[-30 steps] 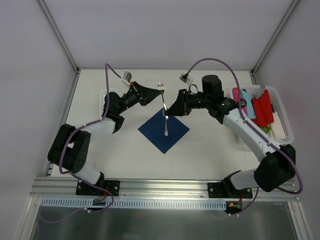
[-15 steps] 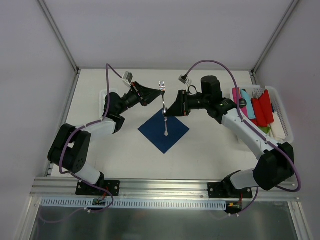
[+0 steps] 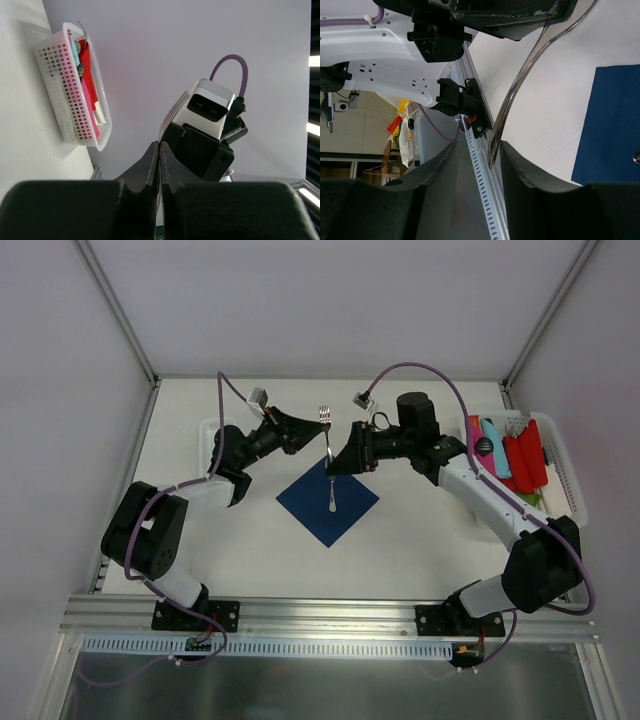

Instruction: Place the utensils on the paper napkin and roll it up

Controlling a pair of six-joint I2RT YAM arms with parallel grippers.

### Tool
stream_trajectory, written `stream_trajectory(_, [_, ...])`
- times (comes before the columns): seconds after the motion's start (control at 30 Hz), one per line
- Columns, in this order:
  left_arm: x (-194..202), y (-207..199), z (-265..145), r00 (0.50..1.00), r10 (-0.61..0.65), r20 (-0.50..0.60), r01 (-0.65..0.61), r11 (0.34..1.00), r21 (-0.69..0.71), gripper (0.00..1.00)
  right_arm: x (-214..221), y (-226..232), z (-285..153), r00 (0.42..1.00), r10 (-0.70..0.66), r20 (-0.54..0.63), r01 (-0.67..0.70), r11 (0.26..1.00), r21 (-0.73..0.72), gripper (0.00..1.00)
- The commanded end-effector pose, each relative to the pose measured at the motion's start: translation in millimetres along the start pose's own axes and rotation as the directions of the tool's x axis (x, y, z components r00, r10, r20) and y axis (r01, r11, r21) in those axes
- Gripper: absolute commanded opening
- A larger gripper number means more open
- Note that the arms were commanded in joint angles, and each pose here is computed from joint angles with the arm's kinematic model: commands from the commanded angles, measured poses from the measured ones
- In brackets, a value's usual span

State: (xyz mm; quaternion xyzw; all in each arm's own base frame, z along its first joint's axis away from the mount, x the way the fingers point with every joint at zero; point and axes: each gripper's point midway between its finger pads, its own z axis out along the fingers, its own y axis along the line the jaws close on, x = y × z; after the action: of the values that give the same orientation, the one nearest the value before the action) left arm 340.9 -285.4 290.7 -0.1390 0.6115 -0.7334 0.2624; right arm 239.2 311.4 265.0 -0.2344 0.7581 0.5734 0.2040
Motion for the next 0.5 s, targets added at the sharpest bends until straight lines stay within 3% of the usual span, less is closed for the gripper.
stream_trajectory(0.0, [10.4, -65.2, -7.0, 0.99, 0.14, 0.004, -0.135, 0.949, 0.284, 0.0, -11.1, 7.8, 0.9, 0.999, -0.039, 0.023, 0.04, 0.999, -0.022, 0.44])
stream_trajectory(0.03, [10.2, -66.4, -6.7, 0.99, 0.14, 0.004, -0.135, 0.948, 0.287, 0.0, -11.9, 6.5, 0.2, 0.999, -0.037, 0.028, 0.037, 0.999, -0.016, 0.49])
stream_trajectory(0.1, [11.6, -67.0, -6.5, 0.99, 0.141, 0.002, -0.136, 0.948, 0.289, 0.0, -12.9, 6.4, -1.1, 0.999, -0.036, 0.034, 0.036, 0.999, -0.011, 0.48])
stream_trajectory(0.23, [9.0, -65.8, -7.9, 0.99, 0.14, 0.022, -0.14, 0.947, 0.288, 0.0, -13.3, 9.0, -2.2, 0.999, -0.04, 0.036, 0.041, 0.999, -0.016, 0.25])
stream_trajectory(0.37, [7.3, -68.0, -9.1, 0.99, 0.138, 0.038, -0.143, 0.941, 0.306, 0.0, -10.7, 3.9, -0.6, 0.999, -0.025, 0.032, 0.025, 1.0, -0.007, 0.17])
stream_trajectory(0.47, [7.1, -70.9, -10.3, 0.99, 0.131, 0.044, -0.138, 0.937, 0.322, 0.0, -10.1, 0.6, 0.9, 0.999, -0.019, 0.03, 0.019, 1.0, -0.002, 0.01])
